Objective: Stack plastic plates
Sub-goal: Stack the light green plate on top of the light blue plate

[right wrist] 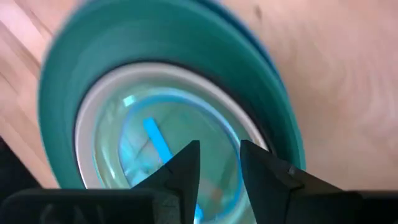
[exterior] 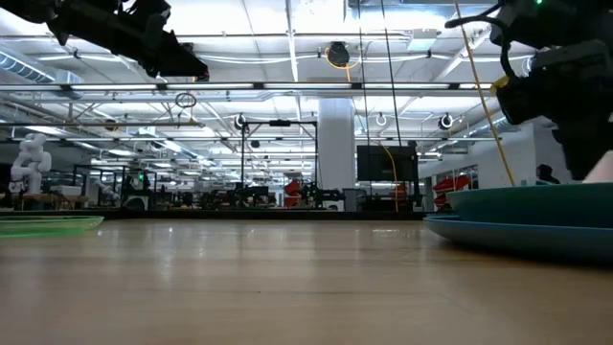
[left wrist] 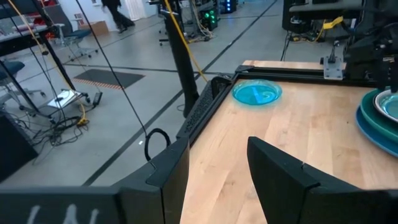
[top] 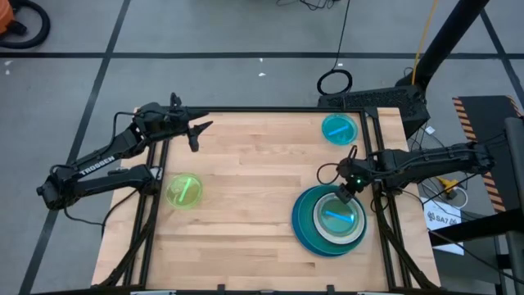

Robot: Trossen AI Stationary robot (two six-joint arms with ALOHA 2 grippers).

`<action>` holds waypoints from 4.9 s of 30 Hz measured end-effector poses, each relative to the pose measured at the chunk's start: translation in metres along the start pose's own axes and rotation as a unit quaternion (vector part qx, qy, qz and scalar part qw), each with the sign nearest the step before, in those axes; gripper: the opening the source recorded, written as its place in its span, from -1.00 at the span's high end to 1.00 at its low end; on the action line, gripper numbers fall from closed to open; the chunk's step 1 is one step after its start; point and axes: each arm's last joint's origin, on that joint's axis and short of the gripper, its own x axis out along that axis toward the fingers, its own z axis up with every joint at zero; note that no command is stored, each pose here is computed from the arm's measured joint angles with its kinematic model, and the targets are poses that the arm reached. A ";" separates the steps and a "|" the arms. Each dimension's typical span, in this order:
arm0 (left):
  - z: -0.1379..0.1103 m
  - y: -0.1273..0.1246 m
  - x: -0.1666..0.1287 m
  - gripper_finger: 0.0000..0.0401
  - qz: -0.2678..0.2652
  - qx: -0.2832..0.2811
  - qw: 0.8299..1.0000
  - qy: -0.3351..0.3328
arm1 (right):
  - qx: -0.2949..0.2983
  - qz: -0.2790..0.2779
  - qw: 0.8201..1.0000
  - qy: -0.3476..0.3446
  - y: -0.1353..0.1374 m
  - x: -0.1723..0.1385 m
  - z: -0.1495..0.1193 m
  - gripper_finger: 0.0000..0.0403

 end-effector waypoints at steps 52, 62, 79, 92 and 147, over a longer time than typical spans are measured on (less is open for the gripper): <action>-0.089 -0.069 0.021 0.15 -0.134 -0.165 0.835 0.508 | -0.379 -0.059 0.759 -0.526 0.058 -0.043 0.053 0.47; -0.106 -0.080 0.036 0.15 -0.116 -0.171 0.751 0.627 | -0.380 -0.059 0.760 -0.524 0.057 -0.043 0.053 0.47; -0.084 -0.073 0.042 0.15 -0.081 -0.047 0.758 0.646 | -0.389 -0.066 0.756 -0.523 0.057 -0.043 0.053 0.47; -0.083 -0.076 0.045 0.15 -0.194 0.094 0.763 0.609 | -0.394 -0.070 0.755 -0.519 0.057 -0.042 0.053 0.47; -0.103 -0.064 0.044 0.15 -0.264 0.173 0.745 0.588 | -0.401 -0.075 0.753 -0.517 0.057 -0.042 0.053 0.47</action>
